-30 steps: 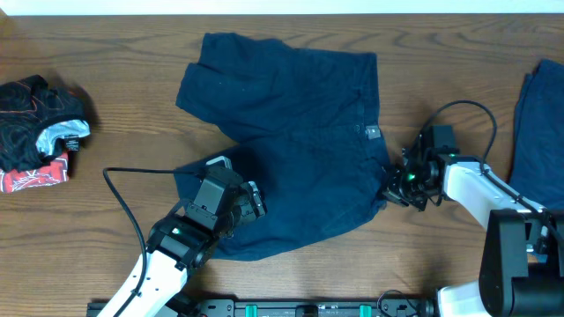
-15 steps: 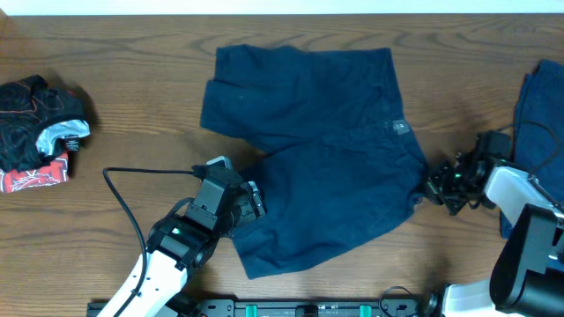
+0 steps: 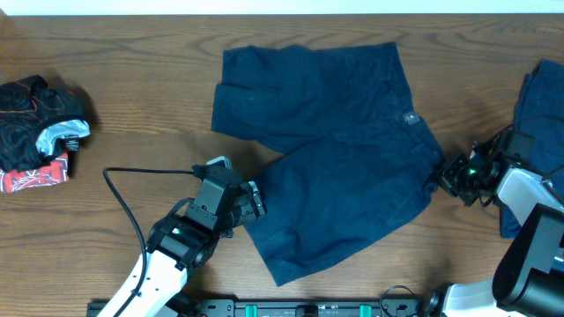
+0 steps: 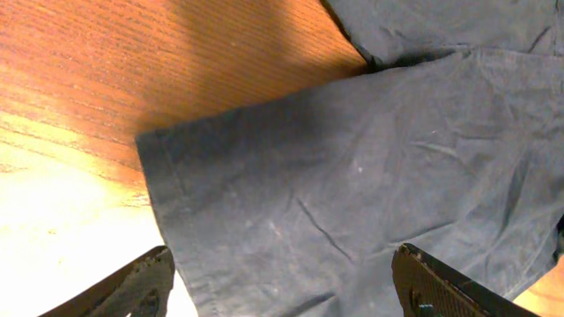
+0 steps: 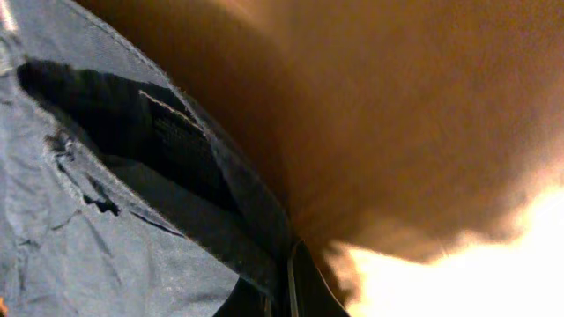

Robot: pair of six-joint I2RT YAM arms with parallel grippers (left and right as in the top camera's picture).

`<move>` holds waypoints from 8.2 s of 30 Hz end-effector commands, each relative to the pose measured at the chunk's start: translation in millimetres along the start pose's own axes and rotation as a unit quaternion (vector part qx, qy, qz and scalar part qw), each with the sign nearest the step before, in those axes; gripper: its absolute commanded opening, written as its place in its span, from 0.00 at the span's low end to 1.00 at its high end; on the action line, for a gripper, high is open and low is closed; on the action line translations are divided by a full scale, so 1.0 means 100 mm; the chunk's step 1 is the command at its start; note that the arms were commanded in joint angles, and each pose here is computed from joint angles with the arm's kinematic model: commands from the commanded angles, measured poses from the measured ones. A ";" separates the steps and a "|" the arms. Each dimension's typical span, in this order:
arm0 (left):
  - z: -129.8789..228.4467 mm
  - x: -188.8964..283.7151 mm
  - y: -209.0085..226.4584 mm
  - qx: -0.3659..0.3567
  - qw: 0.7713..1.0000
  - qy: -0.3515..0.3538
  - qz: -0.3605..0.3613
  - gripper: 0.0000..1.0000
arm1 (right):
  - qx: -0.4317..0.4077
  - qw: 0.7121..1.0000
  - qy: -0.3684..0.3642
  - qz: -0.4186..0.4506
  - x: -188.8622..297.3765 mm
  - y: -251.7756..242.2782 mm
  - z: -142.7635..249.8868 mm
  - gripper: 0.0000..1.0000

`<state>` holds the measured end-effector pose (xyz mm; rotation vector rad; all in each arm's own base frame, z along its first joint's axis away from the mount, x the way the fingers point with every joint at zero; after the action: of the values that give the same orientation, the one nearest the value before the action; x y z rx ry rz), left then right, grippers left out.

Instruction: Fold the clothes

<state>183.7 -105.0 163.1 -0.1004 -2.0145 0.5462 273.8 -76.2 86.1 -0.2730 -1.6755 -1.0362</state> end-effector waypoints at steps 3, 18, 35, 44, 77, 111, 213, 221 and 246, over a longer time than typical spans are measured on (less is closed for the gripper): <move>-0.04 0.02 -0.03 -0.009 1.000 -0.004 0.003 0.81 | 0.033 0.998 -0.050 -0.032 0.17 0.25 -0.32 0.01; -0.02 0.02 -0.03 -0.011 1.000 0.005 0.006 0.81 | 0.048 0.997 -0.060 -0.033 0.41 0.53 -0.49 0.01; 0.04 -0.16 0.03 -0.010 0.999 0.041 -0.030 0.81 | 0.007 1.000 0.009 0.024 0.28 0.37 -0.19 0.01; 0.04 -0.16 0.02 -0.010 0.999 0.042 -0.025 0.81 | -0.028 0.998 0.059 0.026 -0.20 0.14 0.36 0.01; 0.23 -0.16 0.19 0.046 0.992 0.096 -0.074 0.82 | -0.007 0.987 0.017 -0.158 -0.55 1.07 0.73 0.01; 0.30 -0.43 1.04 0.340 0.914 0.000 -0.220 0.96 | 0.016 0.985 0.016 -0.172 -0.54 1.10 0.72 0.01; -0.71 0.92 -0.52 -0.083 0.977 -0.170 -0.098 0.06 | 0.148 0.950 -0.249 0.120 1.72 1.34 1.13 0.01; -1.10 1.07 -0.83 -0.127 0.960 -0.217 -0.125 0.06 | 0.120 0.956 -0.241 0.121 1.67 1.32 0.87 0.01; -1.75 0.13 -0.77 -0.122 0.957 -0.206 -0.162 0.06 | 0.096 0.967 -0.158 0.177 1.15 1.42 -0.20 0.01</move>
<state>328.7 -126.9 273.8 0.1051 -2.4098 0.1477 327.0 -25.0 263.7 -0.5129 -1.9151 -0.6284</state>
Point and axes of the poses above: each gripper's point midway between its finger pads, its own x axis back along the fingers, its own y axis along the line the jaws close on, z = x × y, the point moved 9 cm from there along x, back along the fingers, and after that the axes turned 3 degrees about -x, right-handed, at the moved point
